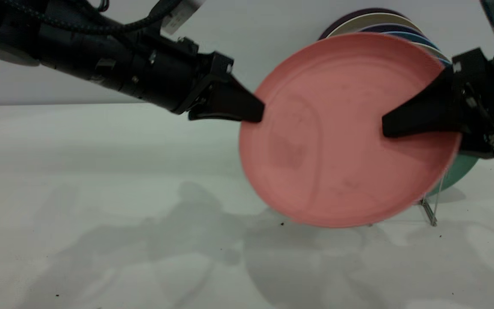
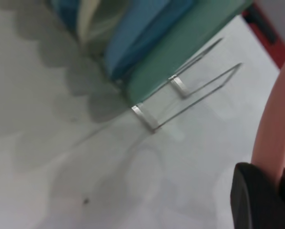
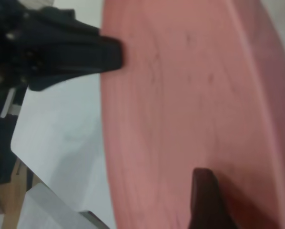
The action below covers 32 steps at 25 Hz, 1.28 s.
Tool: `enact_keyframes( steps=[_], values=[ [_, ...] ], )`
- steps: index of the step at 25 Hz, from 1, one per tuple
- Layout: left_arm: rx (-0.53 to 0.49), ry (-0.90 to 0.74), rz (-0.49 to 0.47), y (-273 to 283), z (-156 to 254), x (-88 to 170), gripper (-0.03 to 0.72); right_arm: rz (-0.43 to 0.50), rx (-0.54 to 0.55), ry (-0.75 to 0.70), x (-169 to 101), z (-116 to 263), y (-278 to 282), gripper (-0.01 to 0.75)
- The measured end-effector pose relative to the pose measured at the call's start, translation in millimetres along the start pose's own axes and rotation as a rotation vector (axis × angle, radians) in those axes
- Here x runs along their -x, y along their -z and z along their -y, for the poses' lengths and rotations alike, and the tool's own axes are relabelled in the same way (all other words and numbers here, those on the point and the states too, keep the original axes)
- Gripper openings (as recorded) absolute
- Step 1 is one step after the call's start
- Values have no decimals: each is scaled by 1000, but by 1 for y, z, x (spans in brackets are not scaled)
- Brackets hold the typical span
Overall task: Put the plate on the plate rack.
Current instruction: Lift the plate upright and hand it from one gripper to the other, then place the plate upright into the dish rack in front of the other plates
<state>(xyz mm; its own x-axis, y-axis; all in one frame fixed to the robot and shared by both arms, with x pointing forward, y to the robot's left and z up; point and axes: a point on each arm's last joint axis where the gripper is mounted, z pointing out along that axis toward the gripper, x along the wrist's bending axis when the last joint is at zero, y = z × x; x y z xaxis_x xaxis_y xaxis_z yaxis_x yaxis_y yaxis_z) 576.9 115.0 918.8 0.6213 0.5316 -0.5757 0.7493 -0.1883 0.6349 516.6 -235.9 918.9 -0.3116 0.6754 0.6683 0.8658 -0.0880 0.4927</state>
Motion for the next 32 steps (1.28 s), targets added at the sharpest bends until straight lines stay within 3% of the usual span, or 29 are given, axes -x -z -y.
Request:
enact_keyframes(
  steps=[2, 5, 6, 11, 14, 20, 26, 32],
  values=[
    [1, -14, 19, 0, 0, 2, 33, 1, -9, 4, 3, 2, -2, 378],
    [4, -40, 23, 0, 0, 2, 40, -18, -11, 36, 1, 2, -3, 148],
    [6, -44, 18, 0, 0, 2, 40, -22, -11, 48, 1, 2, -3, 126],
    [17, -38, 34, 6, -2, -2, 89, 12, -10, 126, 5, 0, -2, 131],
    [51, 4, 2, 21, -6, -19, 181, 117, -52, 268, 20, 2, 6, 131],
    [109, 67, -100, 56, -9, -57, 360, 142, -94, 751, 13, -3, 31, 131],
    [167, 124, -188, 88, -8, -87, 379, 177, -143, 1024, 0, -24, 47, 131],
    [184, 141, -224, 101, -6, -97, 379, 227, -189, 1228, -6, -56, 58, 131]
  ],
)
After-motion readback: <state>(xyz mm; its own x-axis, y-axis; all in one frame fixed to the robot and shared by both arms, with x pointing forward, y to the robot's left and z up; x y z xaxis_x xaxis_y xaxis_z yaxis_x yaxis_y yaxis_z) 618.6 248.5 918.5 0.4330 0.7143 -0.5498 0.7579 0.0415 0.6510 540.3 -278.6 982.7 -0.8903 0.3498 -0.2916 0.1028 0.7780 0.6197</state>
